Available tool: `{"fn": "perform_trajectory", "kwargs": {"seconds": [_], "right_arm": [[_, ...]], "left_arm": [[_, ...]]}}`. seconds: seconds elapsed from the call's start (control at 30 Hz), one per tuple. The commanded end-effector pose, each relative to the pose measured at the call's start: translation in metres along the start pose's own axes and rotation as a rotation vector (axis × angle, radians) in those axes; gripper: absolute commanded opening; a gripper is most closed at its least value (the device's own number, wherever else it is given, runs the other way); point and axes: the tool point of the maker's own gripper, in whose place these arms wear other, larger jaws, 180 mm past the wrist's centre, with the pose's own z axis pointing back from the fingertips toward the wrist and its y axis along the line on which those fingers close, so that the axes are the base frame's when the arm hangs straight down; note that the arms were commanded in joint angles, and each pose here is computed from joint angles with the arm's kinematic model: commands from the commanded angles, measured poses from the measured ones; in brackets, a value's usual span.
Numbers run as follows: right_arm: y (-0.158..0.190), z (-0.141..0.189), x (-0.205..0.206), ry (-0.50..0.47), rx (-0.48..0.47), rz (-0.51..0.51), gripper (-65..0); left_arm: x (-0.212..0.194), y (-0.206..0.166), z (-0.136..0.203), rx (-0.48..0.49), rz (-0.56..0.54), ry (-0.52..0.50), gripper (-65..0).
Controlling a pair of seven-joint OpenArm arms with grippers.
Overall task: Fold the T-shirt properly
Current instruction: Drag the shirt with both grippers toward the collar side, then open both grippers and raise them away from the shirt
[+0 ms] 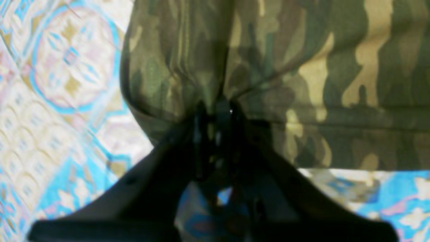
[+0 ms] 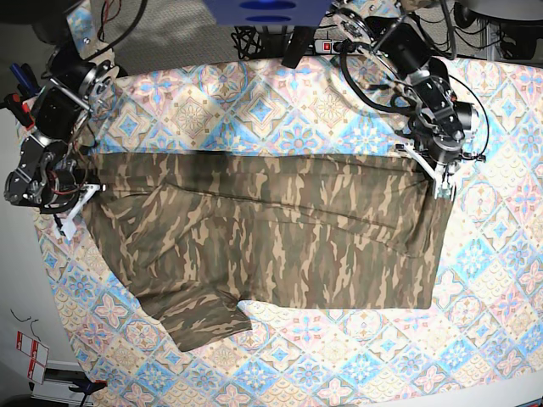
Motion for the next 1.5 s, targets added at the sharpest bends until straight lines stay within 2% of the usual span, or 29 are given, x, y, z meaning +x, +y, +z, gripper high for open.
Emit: {"fn": "perform_trajectory", "kwargs": {"seconds": [0.0, 0.27, 0.53, 0.77, 1.0, 1.47], "right_arm": [[-0.029, 0.02, 0.014, -0.03, -0.082, -0.007, -64.1], [-0.049, 0.016, -0.004, 0.042, -0.077, -0.071, -64.1], [-0.066, 0.018, -0.022, 0.155, -0.184, -0.008, -64.1], [-0.069, 0.017, -0.039, 0.198, -0.194, -0.006, -64.3], [-0.071, 0.013, -0.056, 0.227, -0.195, -0.008, -64.3], [-0.088, 0.025, -0.056, 0.23, -0.234, -0.004, -64.3]], "left_arm": [[-0.042, 0.002, 0.007, 0.009, -0.047, 0.166, -61.4], [-0.087, -0.007, 0.034, 0.023, -0.066, 0.237, -61.4], [-0.127, -0.008, 0.051, 0.016, -0.079, 0.311, -61.4], [-0.16, 0.0, 0.068, 0.02, -0.102, 0.377, -61.4], [-0.168, 0.0, 0.082, 0.024, -0.121, 0.333, -61.4], [-0.165, 0.006, 0.099, 0.058, -0.137, 0.312, -61.5]]}}
